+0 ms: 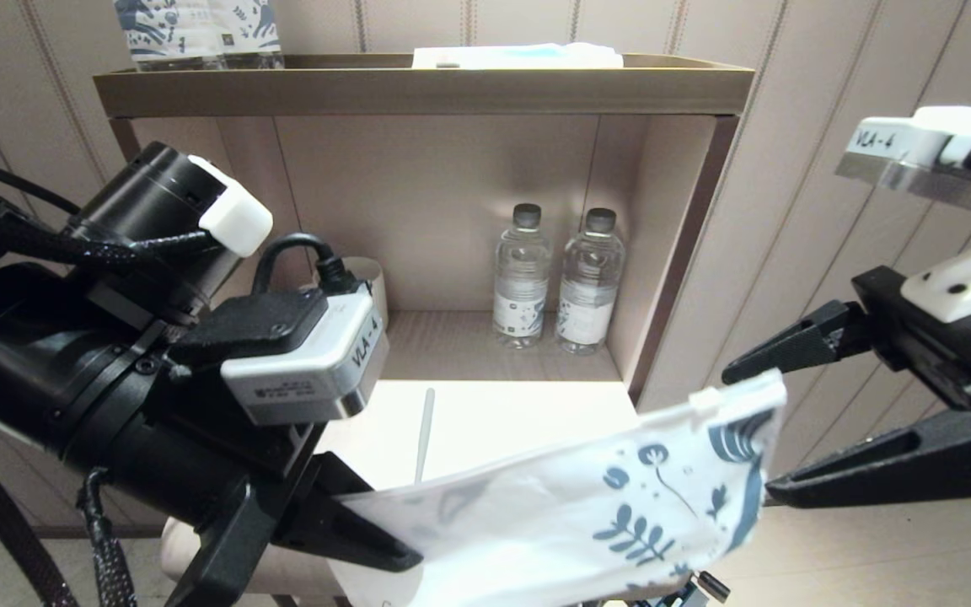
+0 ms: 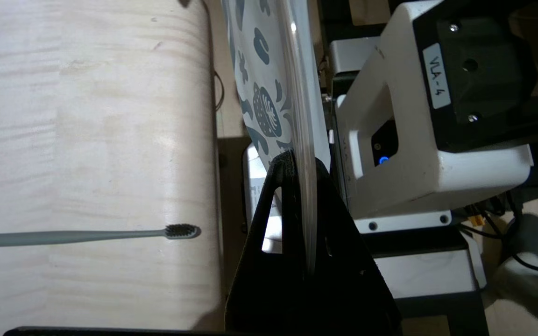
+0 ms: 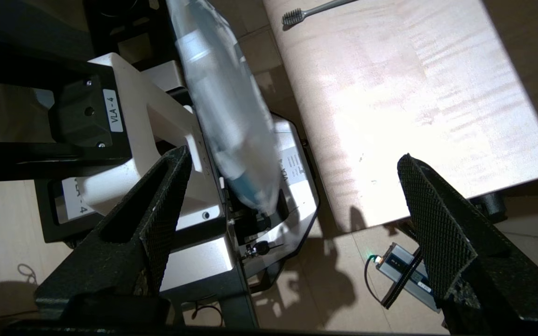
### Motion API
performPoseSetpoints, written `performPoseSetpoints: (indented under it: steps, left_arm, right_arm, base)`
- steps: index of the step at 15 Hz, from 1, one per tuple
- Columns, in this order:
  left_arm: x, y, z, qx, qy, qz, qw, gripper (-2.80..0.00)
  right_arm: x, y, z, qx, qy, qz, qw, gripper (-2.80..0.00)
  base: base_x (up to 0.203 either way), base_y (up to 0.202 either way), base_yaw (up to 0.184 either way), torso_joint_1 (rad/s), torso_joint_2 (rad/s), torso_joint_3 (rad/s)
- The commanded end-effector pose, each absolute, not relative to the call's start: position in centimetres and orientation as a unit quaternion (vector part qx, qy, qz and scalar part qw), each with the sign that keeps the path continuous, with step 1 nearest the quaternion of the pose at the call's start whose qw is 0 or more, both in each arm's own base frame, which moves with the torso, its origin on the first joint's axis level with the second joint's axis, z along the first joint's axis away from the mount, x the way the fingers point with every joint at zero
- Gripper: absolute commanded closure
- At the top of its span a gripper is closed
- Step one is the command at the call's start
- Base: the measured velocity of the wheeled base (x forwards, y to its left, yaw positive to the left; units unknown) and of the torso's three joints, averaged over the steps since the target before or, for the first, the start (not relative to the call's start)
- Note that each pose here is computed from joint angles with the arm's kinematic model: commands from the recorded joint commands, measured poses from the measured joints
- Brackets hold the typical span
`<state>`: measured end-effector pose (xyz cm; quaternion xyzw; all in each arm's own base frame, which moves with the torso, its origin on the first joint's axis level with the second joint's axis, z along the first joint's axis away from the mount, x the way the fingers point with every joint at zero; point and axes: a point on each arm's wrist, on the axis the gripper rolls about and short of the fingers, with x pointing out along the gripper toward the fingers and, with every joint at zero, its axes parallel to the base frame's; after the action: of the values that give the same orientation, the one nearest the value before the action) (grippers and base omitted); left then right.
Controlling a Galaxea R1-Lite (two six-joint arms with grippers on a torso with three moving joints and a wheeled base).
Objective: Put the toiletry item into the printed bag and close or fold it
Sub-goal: Hand it to the other hand
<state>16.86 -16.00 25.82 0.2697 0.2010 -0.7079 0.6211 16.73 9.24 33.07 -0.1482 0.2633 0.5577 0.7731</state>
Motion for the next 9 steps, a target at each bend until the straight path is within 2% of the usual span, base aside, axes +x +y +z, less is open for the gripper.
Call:
performPoseSetpoints:
  steps: [1,4,9]
  left_arm:
    - [15.9,-15.9,25.6,0.276,0.200,-0.720,0.604,0.00]
    - [15.3,-16.1,25.0,0.287,0.213,-0.734,0.577,0.00]
    - [15.6,-16.4,24.7,0.291,0.211,-0.735,0.575,0.00]
  right_arm:
    - [17.1,9.8,32.6,-0.150,0.271,0.568,0.763,-2.80]
    - [17.1,10.7,32.5,-0.152,0.269,0.589,0.747,-2.80]
    - [16.4,11.7,30.7,-0.140,0.292,0.633,0.703,-2.80]
  base:
    - [0.000,0.000,0.000,0.000,0.00,0.000]
    - [0.000,0.000,0.000,0.000,0.00,0.000]
    - [0.000,0.000,0.000,0.000,0.00,0.000]
